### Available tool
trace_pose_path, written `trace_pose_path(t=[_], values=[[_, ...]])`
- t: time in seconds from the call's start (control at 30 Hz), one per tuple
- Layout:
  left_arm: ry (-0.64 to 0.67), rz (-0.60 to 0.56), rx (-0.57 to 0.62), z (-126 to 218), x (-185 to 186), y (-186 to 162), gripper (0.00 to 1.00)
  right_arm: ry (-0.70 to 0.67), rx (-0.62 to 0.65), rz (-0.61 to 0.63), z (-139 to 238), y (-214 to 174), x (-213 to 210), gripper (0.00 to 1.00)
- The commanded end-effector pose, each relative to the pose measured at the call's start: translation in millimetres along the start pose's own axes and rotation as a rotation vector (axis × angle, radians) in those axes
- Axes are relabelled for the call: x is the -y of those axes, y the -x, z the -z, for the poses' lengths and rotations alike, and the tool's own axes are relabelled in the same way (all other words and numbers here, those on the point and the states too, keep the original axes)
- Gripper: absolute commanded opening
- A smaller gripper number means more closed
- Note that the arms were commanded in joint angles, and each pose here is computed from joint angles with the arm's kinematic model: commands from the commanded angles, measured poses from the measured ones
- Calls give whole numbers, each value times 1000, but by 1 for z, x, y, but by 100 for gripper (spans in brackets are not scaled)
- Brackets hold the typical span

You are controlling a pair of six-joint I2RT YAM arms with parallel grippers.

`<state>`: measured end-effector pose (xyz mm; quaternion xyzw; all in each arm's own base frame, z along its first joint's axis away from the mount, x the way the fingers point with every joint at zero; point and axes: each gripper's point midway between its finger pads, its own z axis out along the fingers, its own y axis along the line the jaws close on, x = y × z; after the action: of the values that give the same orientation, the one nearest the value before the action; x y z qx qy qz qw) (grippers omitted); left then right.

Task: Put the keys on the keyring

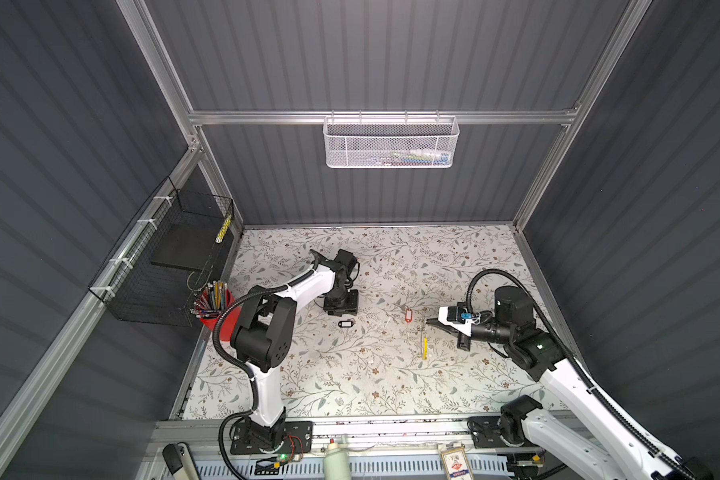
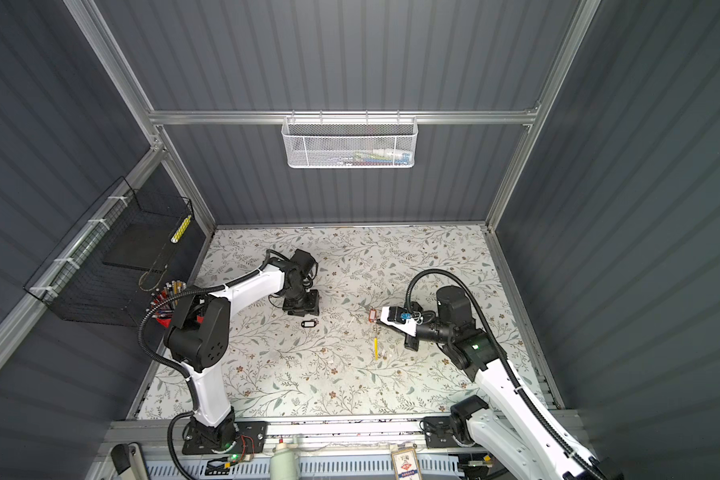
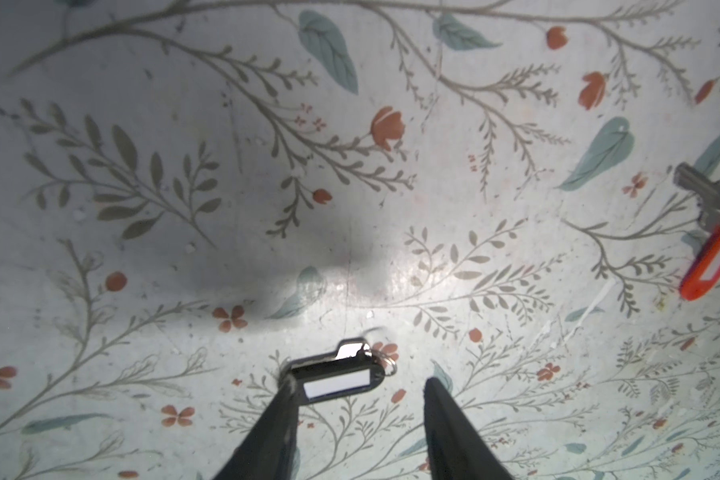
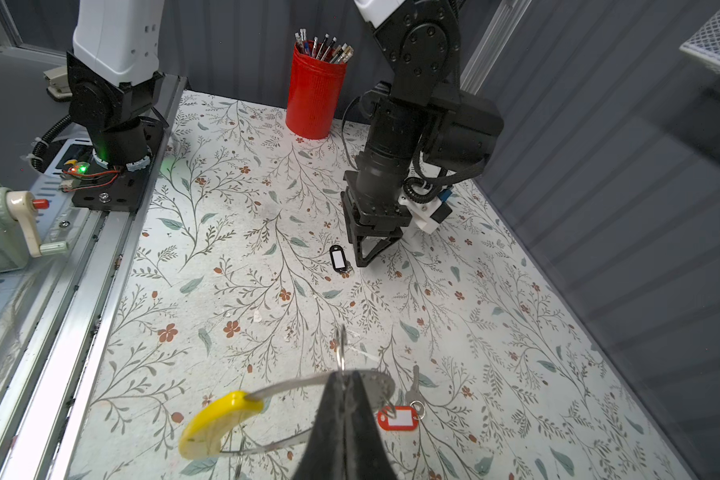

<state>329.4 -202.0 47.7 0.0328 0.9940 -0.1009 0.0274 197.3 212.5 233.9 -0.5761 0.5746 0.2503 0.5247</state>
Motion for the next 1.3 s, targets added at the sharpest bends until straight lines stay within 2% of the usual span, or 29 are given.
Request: trace_pose_path(t=[0.0,0.1,0.13,0.23,0.33,0.43,0.57,0.6,0.7,0.77,0.8,1.13,1.27], values=[[-29,136,-23,2,8,-3,47,-9,33,16,1,5,-1,4],[-39,164,-83,-12,10,-11,45,-12,41,14,2,5,-3,4],[-57,163,-64,-8,17,-2,44,-13,43,13,2,5,-3,4],[-24,163,-68,-6,13,-4,44,-15,43,16,3,4,-5,4],[44,121,-6,7,1,1,57,-8,47,25,3,5,-6,4],[60,61,10,9,-4,0,59,-1,50,27,3,5,-8,4],[85,-25,-21,3,-9,-4,65,7,59,28,4,6,-10,4],[88,-42,-54,-6,-14,-15,65,5,59,28,4,6,-10,4],[26,-89,-75,-14,-6,-20,67,3,59,27,4,6,-10,4],[-18,-100,-94,-20,0,-25,74,3,58,22,4,5,-11,4],[-44,-109,-105,-23,3,-27,75,4,60,22,4,5,-11,4],[-267,-107,-141,-24,33,-50,75,1,61,13,4,6,-10,5],[-308,-86,-184,-25,37,-61,74,1,62,10,5,7,-10,4]])
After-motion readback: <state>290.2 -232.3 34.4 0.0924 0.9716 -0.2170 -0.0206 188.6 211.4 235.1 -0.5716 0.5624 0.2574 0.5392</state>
